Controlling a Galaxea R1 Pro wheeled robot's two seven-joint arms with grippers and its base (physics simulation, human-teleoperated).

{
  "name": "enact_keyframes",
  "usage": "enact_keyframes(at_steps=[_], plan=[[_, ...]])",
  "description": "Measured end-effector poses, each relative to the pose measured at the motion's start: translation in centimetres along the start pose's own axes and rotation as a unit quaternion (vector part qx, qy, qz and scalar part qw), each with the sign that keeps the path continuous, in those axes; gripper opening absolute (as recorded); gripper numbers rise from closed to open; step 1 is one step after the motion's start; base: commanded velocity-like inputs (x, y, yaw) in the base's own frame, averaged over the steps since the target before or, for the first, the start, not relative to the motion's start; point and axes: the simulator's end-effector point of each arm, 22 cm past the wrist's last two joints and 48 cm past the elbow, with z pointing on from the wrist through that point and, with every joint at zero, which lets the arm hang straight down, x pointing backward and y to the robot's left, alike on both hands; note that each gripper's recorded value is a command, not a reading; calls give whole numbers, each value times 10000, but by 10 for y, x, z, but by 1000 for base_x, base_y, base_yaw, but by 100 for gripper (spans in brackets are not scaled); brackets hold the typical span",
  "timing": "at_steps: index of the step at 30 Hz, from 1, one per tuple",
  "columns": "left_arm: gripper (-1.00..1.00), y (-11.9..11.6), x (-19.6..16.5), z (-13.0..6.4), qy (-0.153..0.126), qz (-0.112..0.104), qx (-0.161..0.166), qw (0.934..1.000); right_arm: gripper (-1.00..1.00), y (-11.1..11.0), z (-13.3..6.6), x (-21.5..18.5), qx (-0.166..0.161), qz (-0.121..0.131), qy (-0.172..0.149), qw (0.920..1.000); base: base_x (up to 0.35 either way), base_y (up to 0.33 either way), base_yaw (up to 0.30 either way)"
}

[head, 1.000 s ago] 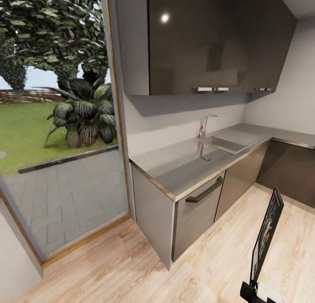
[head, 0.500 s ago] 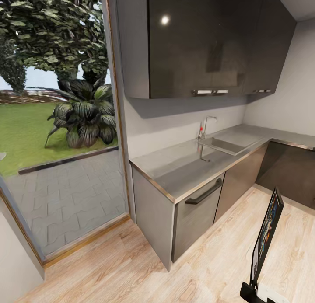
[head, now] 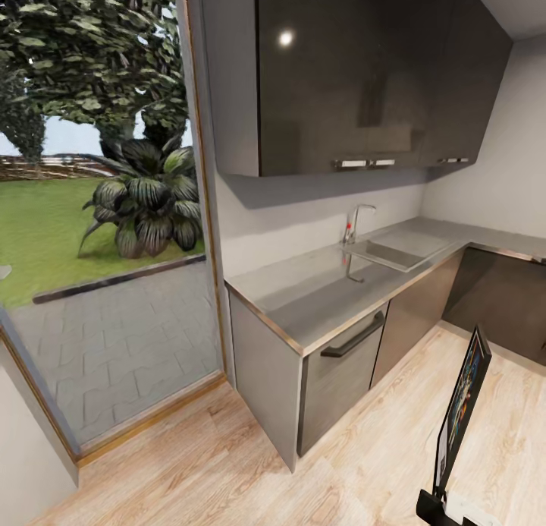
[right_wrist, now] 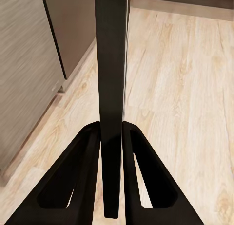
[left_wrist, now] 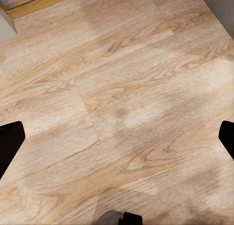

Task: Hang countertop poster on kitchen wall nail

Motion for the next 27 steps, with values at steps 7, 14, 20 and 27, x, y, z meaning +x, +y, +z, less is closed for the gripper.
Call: enact_keyframes(at_steps=[7,14,20,27], plan=[[100,1,-4,-7,2,1,0,10000,-100,-1,-5,-6,-3,-2,2,10000,0,0,0],[100,2,-7,-14,4,0,0,10000,-100,-2,-9,-12,-6,-8,1,10000,0,0,0],[100,2,-10,-19,7,-1,0,10000,-100,-3,-13,-17,-1,-5,1,10000,0,0,0],[100,3,-13,-26,5,2,0,10000,-100,-4,-18,-22,-2,-10,3,10000,0,0,0]])
